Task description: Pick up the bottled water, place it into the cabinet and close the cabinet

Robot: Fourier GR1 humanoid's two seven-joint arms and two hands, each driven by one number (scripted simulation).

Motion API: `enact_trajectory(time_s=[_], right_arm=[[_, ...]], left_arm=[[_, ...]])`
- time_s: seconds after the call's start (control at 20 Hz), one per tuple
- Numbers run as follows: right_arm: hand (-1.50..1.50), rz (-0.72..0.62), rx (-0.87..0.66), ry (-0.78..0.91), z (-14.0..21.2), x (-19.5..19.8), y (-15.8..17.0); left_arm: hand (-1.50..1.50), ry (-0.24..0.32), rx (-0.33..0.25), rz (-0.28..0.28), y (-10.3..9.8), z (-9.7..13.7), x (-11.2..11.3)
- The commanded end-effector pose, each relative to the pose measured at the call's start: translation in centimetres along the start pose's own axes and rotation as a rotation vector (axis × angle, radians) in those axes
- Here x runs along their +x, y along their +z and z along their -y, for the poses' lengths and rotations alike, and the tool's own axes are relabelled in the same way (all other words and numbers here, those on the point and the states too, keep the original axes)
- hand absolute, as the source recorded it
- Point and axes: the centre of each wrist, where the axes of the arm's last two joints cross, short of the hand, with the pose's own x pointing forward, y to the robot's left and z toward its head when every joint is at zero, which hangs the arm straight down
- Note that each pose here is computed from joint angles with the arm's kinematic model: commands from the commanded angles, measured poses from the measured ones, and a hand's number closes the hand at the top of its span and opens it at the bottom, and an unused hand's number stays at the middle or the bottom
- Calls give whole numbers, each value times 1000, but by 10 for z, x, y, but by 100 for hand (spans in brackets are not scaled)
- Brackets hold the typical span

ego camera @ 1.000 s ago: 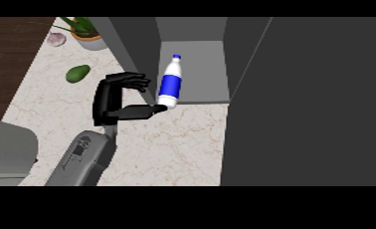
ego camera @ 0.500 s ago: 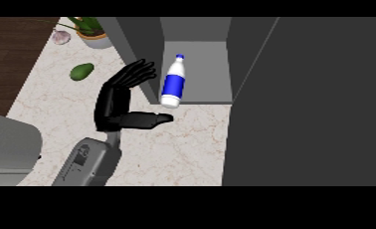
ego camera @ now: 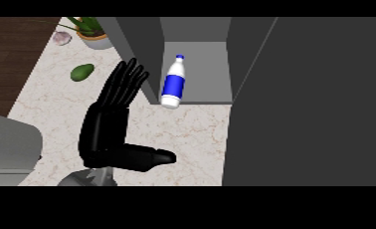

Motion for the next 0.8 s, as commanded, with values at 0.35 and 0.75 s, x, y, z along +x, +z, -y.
enact_trajectory(time_s=[0.35, 0.75], right_arm=[[150, -113, 220, 115, -11, 17, 5], [150, -141, 470, 129, -37, 15, 4]], left_arm=[[-150, 81, -53, 3, 58, -11, 44], [-150, 23, 26, 66, 102, -42, 76]])
